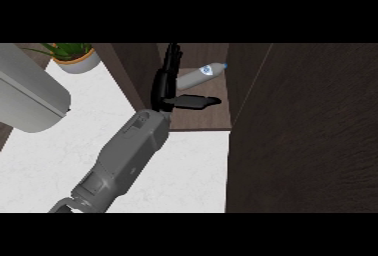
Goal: Pick up the bottled water, place it into the cabinet and close the cabinet
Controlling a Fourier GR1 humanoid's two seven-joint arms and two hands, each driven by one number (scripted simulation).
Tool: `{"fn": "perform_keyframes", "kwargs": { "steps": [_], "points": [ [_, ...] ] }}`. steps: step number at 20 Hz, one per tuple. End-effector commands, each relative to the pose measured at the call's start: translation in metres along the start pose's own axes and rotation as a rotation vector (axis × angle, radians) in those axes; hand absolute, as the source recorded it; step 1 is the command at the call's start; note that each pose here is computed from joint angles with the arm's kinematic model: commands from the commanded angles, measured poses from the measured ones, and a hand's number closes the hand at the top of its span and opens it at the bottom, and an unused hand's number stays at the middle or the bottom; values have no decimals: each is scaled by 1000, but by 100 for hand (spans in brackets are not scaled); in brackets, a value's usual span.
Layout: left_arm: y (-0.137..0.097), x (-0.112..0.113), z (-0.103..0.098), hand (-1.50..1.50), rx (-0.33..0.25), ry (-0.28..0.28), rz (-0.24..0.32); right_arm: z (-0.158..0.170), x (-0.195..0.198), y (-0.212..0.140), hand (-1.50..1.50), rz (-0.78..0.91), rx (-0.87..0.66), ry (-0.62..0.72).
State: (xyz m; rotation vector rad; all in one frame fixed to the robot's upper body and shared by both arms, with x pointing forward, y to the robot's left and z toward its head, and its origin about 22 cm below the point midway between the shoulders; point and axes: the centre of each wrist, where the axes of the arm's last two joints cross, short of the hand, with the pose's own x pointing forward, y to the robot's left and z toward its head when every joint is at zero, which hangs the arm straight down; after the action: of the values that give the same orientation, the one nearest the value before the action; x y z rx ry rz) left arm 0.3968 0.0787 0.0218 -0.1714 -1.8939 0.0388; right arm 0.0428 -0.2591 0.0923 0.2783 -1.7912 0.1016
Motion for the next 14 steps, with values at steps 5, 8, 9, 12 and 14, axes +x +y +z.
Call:
{"fn": "perform_keyframes", "kwargs": {
  "steps": [5, 8, 9, 12, 14],
  "points": [
    [-20, 5, 56, -150, -138, -18, 196, 2, 29, 11, -150, 31, 0, -24],
    [-20, 6, 80, -150, -175, -26, 209, -5, 34, 20, -150, 28, -4, -31],
    [-12, 11, 75, -150, -171, -50, 224, -5, 28, 8, -150, 55, 2, -37],
    [-13, 22, 99, -150, -186, -43, 258, 9, 34, 8, -150, 77, 35, 13],
    [5, 22, 116, -150, -203, -24, 261, 1, 39, 14, -150, 105, 78, -18]
  ]
}}
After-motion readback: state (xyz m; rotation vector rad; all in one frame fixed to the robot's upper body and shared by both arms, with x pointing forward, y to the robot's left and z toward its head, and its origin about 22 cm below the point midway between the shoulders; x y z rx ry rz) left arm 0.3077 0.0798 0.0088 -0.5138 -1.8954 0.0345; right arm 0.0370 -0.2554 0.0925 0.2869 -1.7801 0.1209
